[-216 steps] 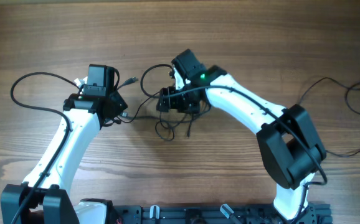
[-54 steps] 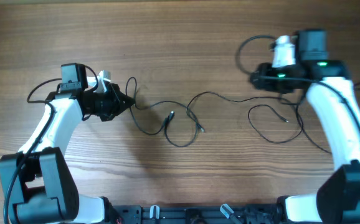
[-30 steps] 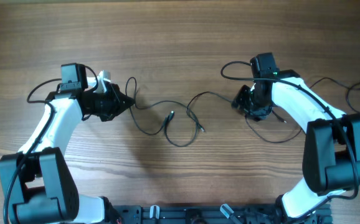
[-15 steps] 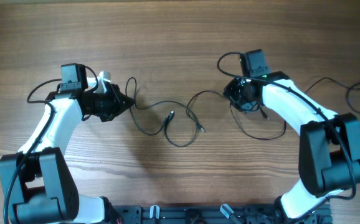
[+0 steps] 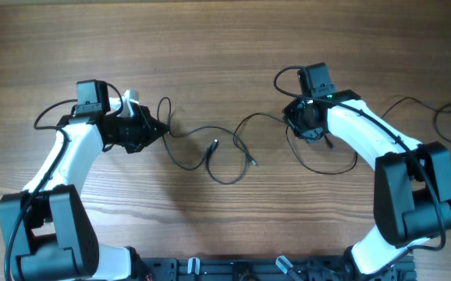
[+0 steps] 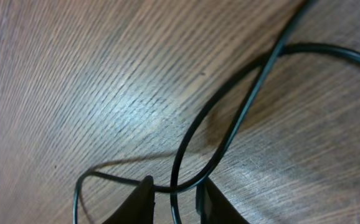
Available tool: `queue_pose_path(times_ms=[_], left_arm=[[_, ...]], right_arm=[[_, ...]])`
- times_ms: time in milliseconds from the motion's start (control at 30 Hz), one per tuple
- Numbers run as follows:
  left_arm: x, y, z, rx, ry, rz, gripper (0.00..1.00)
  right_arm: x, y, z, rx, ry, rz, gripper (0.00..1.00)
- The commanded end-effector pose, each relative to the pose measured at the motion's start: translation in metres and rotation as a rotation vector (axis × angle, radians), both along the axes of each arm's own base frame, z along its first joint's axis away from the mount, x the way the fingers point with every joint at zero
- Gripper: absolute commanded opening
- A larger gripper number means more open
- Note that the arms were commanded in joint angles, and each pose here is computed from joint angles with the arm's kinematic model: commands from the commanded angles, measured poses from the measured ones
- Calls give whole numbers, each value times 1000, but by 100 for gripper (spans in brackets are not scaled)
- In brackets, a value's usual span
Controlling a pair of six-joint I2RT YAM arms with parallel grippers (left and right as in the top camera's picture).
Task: Untangle cables
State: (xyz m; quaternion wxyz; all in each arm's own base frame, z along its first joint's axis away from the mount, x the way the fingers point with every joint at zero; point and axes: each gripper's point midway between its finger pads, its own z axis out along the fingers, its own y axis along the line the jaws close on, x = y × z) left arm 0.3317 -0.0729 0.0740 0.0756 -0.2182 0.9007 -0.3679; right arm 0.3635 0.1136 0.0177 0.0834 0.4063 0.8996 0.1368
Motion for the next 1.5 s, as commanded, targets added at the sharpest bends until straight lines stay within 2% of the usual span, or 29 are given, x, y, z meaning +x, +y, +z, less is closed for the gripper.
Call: queue_pose_path(times_ms=[0,233,567,633,733,767,833,933,1000,1067,1133,1233,1267,1333,1467], left_arm=[[-2,-1,-1,8,-8,-20,4],[-2,-1,-1,8,-8,-20,4],[-2,-1,-1,8,-8,-20,4],[-2,-1,-1,8,-8,-20,4],[-2,-1,-1,8,-8,-20,4],[-2,-1,-1,8,-8,-20,4],[-2,-1,-1,8,-8,-19,4],[-1,-1,-1,8,-8,-19,4],[-1,-1,-1,8,-8,-20,4],[-1,-1,-1,8,-8,-19,4],[-1,-1,-1,8,-8,-19,4],[-1,-1,-1,8,-8,-19,4],[-1,-1,-1,8,-8,-20,4],[-1,-1,-1,8,-8,-20,4],[-1,-1,-1,8,-8,-20,4]], right_arm=[[-5,-1,-11,7,53,-122,35],[9,0,-13,15,9,-206,35],[3,-4,-25,3,4,-211,34],[2,-4,-27,4,0,-209,29],[3,-3,-27,7,-6,-199,10],[6,-3,-26,-5,-28,-142,4],[20,-1,-14,-35,-113,0,4],[50,-8,40,-92,-297,204,4],[72,-17,115,-144,-488,338,4],[84,-31,179,-204,-630,373,4],[87,-65,282,-287,-861,311,4],[76,-115,359,-345,-1057,148,4],[67,-142,375,-329,-1086,34,4],[62,-165,379,-330,-1087,-31,4],[62,-202,360,-417,-1009,-69,4]])
